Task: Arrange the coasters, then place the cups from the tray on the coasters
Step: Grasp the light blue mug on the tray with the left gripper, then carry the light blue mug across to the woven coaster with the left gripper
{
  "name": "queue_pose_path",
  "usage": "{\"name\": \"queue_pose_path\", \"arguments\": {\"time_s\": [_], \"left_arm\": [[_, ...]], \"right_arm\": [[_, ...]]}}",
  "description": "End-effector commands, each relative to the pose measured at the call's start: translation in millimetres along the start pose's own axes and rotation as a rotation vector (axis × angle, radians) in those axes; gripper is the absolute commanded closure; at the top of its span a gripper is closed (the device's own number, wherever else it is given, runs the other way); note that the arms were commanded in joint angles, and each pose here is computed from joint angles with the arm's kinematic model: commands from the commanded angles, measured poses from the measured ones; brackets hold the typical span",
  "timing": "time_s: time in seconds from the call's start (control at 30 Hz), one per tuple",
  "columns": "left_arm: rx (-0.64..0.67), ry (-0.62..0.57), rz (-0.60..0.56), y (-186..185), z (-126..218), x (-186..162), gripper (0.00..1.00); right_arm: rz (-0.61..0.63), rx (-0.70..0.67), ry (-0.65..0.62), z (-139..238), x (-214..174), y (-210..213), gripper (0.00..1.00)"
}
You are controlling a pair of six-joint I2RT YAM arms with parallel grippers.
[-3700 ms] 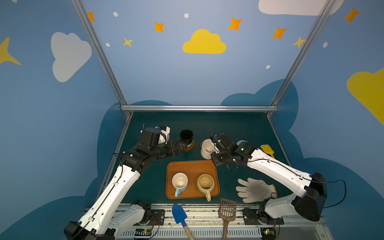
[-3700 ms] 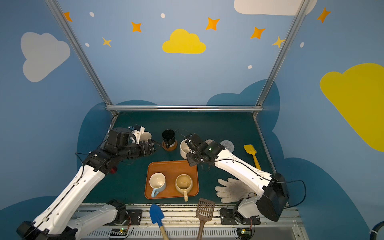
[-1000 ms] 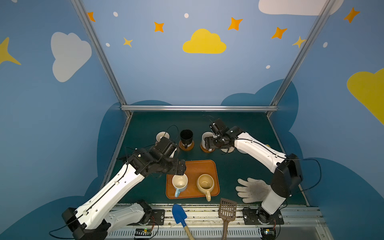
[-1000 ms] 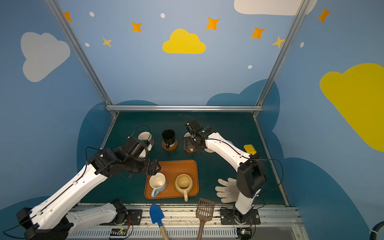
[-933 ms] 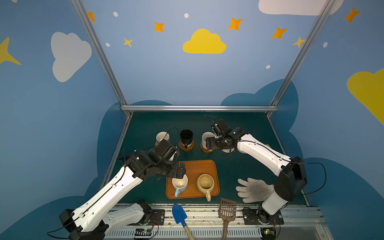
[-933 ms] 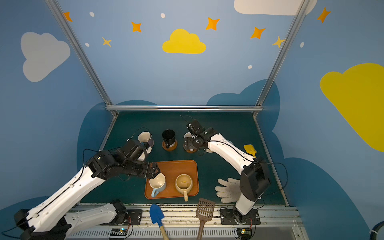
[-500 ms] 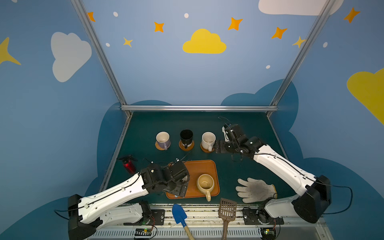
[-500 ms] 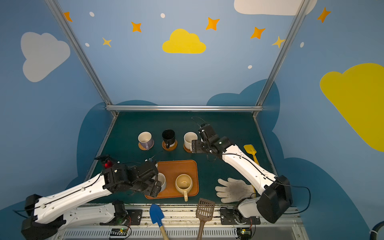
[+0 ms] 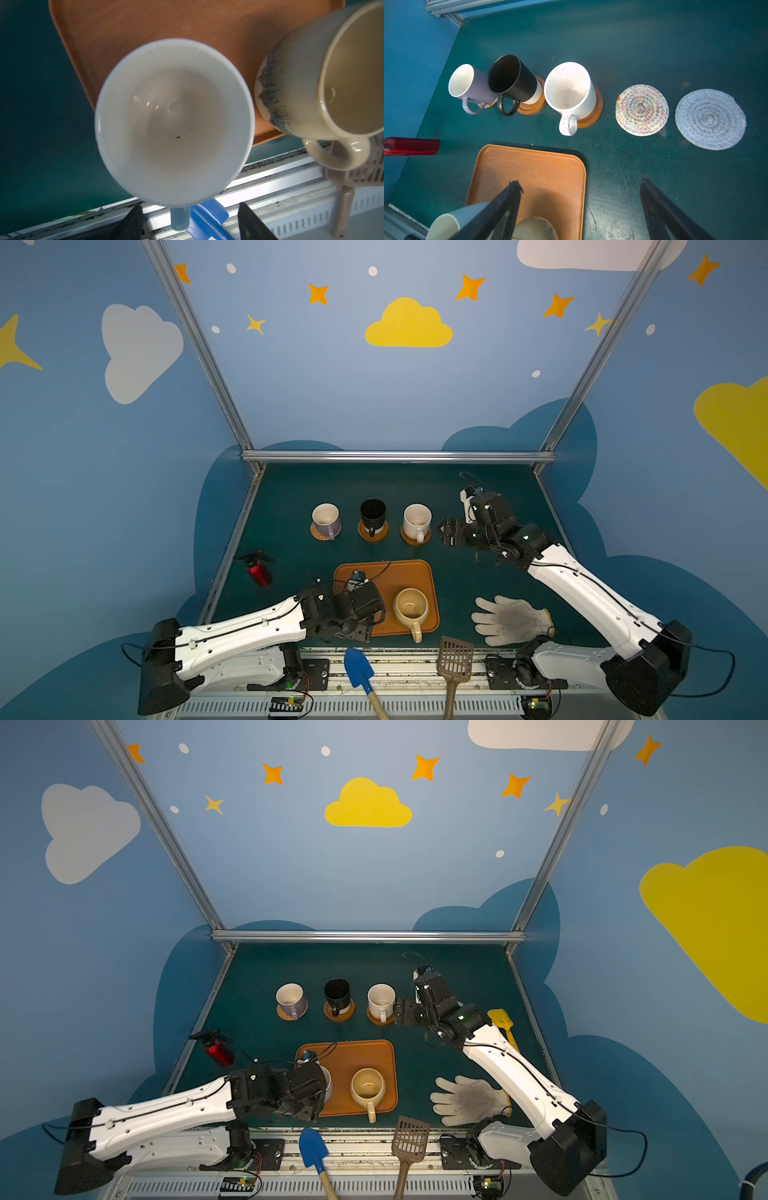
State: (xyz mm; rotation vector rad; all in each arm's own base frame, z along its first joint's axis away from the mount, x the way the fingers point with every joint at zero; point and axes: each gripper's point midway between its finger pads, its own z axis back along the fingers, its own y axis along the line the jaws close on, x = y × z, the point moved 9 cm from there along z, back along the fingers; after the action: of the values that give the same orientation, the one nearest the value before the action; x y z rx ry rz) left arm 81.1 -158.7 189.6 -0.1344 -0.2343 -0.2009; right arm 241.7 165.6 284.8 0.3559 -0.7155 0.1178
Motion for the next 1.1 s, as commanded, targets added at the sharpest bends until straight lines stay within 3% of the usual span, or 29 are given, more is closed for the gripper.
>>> {"name": "queue_pose_path", "arguments": {"time_s": [0.0, 0.1, 0.13, 0.47, 0.53, 0.6, 0.87, 1.07], "left_arm": [[0.017, 0.01, 0.009, -2, -11, -1, 0.42], [0.043, 0.014, 0.008, -1, -17, -2, 0.73], [0.052, 0.018, 0.01, -1, -18, -2, 0.76], [0.093, -0.005, 0.01, 4, -25, -3, 0.76], [0.099, -0.006, 0.0, 3, -24, -2, 0.81], [0.105, -0.016, -0.025, 1, -19, 3, 0.94], [0.109, -0.061, -0.075, -8, 3, 17, 0.97], [0.043, -0.161, -0.107, -22, 37, 41, 0.97]], "right_arm": [[-0.016, 0.019, -0.005, -2, -3, -2, 0.11], [-0.016, 0.029, 0.012, -4, -4, -1, 0.12], [-0.017, 0.029, 0.015, -5, -4, -2, 0.12], [-0.021, 0.031, 0.01, -3, -7, -6, 0.12], [-0.026, 0.034, 0.006, -2, -7, -6, 0.12], [-0.029, 0.036, -0.002, 0, -7, -7, 0.12], [-0.05, 0.034, -0.014, 5, -9, -13, 0.13], [-0.062, 0.032, -0.024, 15, -10, -18, 0.13]]}}
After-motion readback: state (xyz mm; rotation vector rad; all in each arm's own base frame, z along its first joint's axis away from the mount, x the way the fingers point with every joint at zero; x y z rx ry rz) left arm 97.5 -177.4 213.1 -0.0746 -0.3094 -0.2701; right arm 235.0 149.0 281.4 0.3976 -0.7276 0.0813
